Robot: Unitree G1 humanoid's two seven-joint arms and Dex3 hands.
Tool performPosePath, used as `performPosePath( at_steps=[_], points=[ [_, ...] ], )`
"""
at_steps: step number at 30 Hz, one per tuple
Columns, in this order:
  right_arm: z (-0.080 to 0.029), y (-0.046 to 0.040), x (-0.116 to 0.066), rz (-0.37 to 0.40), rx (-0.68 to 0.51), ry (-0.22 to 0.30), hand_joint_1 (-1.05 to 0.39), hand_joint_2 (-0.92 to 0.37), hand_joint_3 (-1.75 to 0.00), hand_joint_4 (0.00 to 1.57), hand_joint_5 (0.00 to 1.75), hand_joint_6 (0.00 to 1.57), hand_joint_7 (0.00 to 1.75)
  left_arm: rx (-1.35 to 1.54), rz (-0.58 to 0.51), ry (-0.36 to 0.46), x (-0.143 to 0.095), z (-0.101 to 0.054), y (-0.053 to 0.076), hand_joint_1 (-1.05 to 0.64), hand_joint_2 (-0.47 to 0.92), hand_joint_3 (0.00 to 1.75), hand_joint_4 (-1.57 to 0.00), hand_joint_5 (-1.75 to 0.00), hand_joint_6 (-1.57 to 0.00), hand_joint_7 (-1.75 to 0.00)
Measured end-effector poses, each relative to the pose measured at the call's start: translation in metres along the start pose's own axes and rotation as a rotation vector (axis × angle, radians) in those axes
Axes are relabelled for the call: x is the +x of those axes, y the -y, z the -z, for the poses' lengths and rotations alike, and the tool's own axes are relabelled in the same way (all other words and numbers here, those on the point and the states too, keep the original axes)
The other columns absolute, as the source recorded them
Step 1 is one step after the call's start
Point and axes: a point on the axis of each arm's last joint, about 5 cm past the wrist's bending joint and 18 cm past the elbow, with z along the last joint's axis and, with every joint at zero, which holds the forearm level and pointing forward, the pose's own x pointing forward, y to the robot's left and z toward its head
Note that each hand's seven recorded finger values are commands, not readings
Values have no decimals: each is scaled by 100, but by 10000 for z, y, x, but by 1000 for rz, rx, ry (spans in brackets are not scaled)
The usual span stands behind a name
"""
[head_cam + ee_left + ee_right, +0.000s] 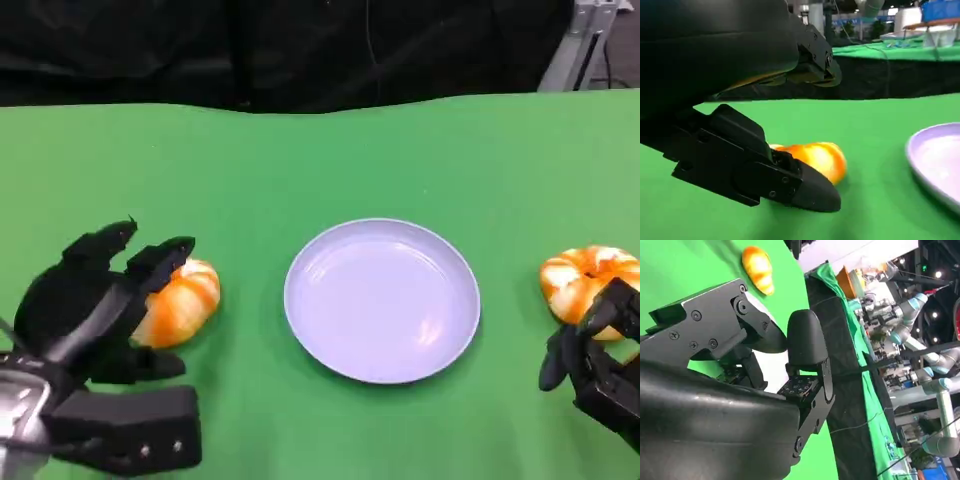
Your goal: Grasp the bread from the table and place it into the plate.
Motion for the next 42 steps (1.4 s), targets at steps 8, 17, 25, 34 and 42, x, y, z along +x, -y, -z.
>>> performPosePath(
  at_steps=[8,17,25,34,42],
  points=[
    [-1,0,0,-3,0,0,-9,-62,-109,80,175,71,158,58,141,-33,233,-2,196,-90,92,13,-37,-8,-44,-3],
    [1,-3,1,-3,0,0,-9,-62,-108,80,175,71,159,58,245,-65,438,-6,274,-89,92,22,-44,-5,-46,-2],
    [1,-3,1,-3,0,0,-9,-63,-108,80,175,70,159,25,274,-80,517,3,296,-85,92,20,-47,-4,-49,-2],
    [1,-3,1,-3,0,0,-9,-63,-108,80,175,70,159,-7,279,-97,555,19,321,-71,92,20,-56,-5,-56,-3],
    [1,-3,0,-1,0,0,-9,-64,-107,80,175,70,159,-11,281,-107,560,21,333,-68,92,20,-56,-4,-58,-3]
  ],
)
